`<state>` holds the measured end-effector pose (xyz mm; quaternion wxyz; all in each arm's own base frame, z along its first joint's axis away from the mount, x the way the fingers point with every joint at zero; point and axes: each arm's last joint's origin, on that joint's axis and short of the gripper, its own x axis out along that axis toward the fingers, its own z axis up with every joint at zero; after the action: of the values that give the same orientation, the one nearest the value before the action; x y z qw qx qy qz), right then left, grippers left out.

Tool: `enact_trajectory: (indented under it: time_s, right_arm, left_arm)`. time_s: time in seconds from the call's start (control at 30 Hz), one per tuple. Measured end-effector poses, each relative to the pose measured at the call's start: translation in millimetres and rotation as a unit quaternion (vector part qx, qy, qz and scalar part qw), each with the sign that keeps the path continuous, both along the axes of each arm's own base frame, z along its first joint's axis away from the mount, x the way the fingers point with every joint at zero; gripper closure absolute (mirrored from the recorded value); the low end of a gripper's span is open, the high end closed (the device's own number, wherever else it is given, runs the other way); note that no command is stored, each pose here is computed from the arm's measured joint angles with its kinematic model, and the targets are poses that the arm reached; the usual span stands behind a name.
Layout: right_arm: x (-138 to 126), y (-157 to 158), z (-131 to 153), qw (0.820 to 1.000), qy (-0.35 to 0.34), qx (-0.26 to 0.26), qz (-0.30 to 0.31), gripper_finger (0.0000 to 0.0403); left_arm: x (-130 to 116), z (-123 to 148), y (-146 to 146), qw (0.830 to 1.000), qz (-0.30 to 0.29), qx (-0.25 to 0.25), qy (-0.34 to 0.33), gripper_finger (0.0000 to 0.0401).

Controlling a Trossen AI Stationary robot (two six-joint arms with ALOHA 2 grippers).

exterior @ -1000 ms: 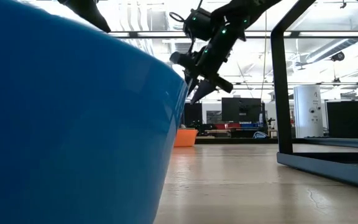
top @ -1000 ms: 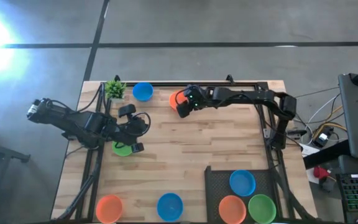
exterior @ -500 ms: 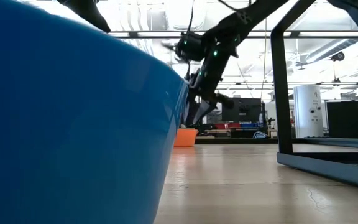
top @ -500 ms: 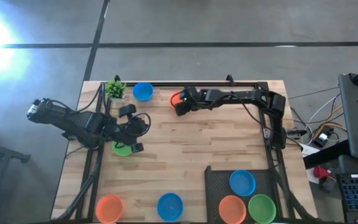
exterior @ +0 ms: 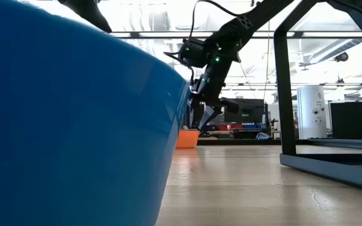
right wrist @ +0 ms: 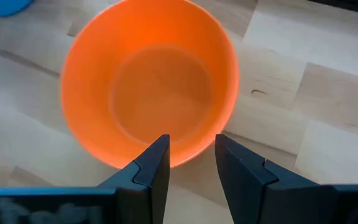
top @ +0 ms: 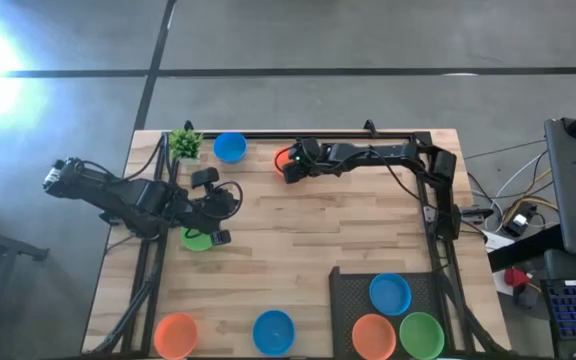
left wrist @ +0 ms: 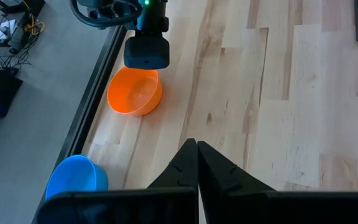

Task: Pick & Place Mini bowls
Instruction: Stack the top orange bowl on the orange bowl on the shelf

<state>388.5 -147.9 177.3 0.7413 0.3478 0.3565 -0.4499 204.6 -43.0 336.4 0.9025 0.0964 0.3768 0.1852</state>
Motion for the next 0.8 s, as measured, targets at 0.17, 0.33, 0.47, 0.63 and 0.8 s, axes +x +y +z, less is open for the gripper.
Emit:
enact_trajectory:
  time_s: [0.17,0.33,0.47,0.63,0.8]
  right_arm:
    - [-1,-2,-4,1.0,0.004,0.003,-0.015,0.028]
    - [0,-3,-3,1.0,-0.003,0.002,-0.016,0.028]
    - [-2,-3,-6,1.0,0.0,0.003,-0.017,0.028]
    - [-5,-3,-11,0.999,0.001,0.009,-0.039,0.028]
    - [-7,-4,-16,0.998,-0.008,0.006,-0.057,0.0284]
  left_arm:
    - [0,0,0,1.0,0.0,0.0,0.0,0.0401]
    - [0,0,0,1.0,0.0,0.0,0.0,0.0401]
    - [0,0,0,1.0,0.001,-0.001,-0.001,0.0401]
    - [0,0,0,1.0,0.001,-0.001,-0.001,0.0401]
    - [0,0,0,1.0,0.001,-0.001,-0.001,0.0401]
